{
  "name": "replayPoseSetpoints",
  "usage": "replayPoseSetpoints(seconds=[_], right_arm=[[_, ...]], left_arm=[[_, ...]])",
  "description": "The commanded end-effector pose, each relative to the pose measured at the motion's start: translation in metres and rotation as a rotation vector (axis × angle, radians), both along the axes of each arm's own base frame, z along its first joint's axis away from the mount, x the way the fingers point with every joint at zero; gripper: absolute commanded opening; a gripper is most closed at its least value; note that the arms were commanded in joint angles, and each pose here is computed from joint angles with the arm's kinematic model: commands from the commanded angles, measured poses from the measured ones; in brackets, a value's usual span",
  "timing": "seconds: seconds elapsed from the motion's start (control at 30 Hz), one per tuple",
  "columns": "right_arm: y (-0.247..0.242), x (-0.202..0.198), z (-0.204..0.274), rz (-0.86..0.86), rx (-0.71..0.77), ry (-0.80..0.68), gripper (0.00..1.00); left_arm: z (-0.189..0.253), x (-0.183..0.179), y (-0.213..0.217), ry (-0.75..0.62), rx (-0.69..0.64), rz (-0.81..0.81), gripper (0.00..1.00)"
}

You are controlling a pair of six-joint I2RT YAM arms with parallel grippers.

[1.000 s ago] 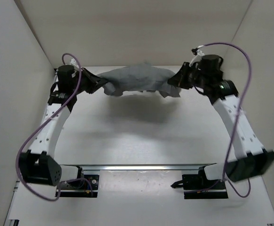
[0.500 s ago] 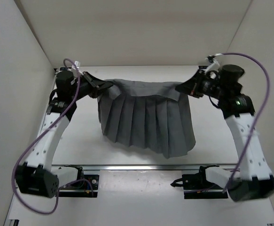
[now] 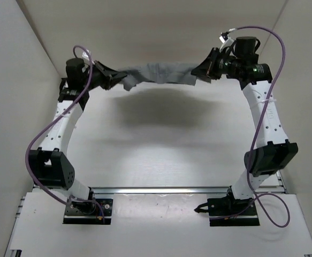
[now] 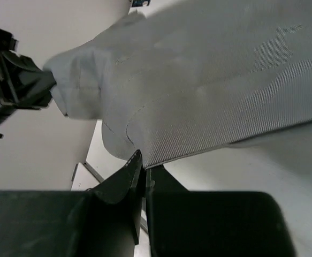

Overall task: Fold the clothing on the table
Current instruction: Flatten the skirt out

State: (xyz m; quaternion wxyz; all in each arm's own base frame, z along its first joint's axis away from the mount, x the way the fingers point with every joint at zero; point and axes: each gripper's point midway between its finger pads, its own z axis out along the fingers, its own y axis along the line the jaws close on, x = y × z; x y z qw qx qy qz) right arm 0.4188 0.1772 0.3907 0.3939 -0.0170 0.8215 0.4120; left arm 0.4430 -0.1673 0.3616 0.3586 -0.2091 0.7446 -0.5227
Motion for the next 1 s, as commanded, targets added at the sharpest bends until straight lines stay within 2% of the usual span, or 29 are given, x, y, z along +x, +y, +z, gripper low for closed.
replayPoseSetpoints(seconds=[0.0, 0.07, 0.1, 0.13, 0.17, 0.2, 0.23, 0.27, 0.33, 0.37, 0.53, 0.63, 0.67, 0.83, 0.93, 0.97], right_arm=[[0.003, -0.02, -0.046, 0.046, 0.004, 0.109, 0.0], [-0.002, -0.027, -0.081, 0.031, 0.011, 0.159, 0.0], [-0.007, -0.034, -0.103, 0.014, 0.012, 0.191, 0.0], [-0.007, -0.046, -0.135, 0.014, 0.012, 0.25, 0.0], [-0.008, -0.06, -0.164, 0.014, 0.007, 0.318, 0.0], [-0.007, -0.067, -0.169, 0.018, 0.005, 0.308, 0.06], [-0.004, -0.089, -0.198, 0.032, -0.012, 0.375, 0.18], [-0.005, -0.106, -0.223, 0.026, -0.044, 0.427, 0.33], [-0.006, -0.136, -0.258, 0.025, -0.101, 0.488, 0.46], [-0.011, -0.151, -0.275, 0.01, -0.116, 0.519, 0.5], [-0.022, -0.188, -0.313, -0.037, -0.126, 0.57, 0.53], [-0.028, -0.194, -0.328, -0.069, -0.221, 0.57, 0.53], [-0.027, -0.197, -0.333, -0.062, -0.25, 0.58, 0.54], [-0.051, -0.173, -0.341, -0.135, -0.333, 0.552, 0.54], [-0.059, -0.16, -0.351, -0.149, -0.384, 0.566, 0.55], [-0.058, -0.154, -0.347, -0.141, -0.387, 0.547, 0.54]], left_arm=[[-0.049, -0.027, -0.01, 0.081, -0.006, -0.053, 0.02], [-0.112, -0.045, -0.009, 0.199, 0.017, -0.057, 0.02], [-0.12, -0.052, -0.012, 0.193, 0.042, -0.067, 0.06], [-0.146, -0.067, -0.014, 0.23, 0.081, -0.081, 0.14], [-0.173, -0.084, -0.013, 0.287, 0.106, -0.087, 0.17], [-0.19, -0.093, -0.012, 0.299, 0.153, -0.097, 0.19], [-0.221, -0.114, -0.008, 0.354, 0.197, -0.109, 0.24], [-0.244, -0.133, -0.003, 0.405, 0.218, -0.118, 0.38], [-0.281, -0.166, 0.005, 0.469, 0.25, -0.162, 0.42], [-0.299, -0.187, 0.008, 0.522, 0.248, -0.186, 0.44], [-0.333, -0.229, 0.016, 0.574, 0.38, -0.239, 0.61], [-0.342, -0.242, 0.016, 0.587, 0.44, -0.227, 0.64], [-0.343, -0.242, 0.016, 0.583, 0.462, -0.211, 0.71], [-0.349, -0.252, 0.015, 0.607, 0.522, -0.206, 0.7], [-0.353, -0.255, 0.014, 0.612, 0.544, -0.199, 0.58], [-0.352, -0.254, 0.012, 0.606, 0.538, -0.198, 0.5]])
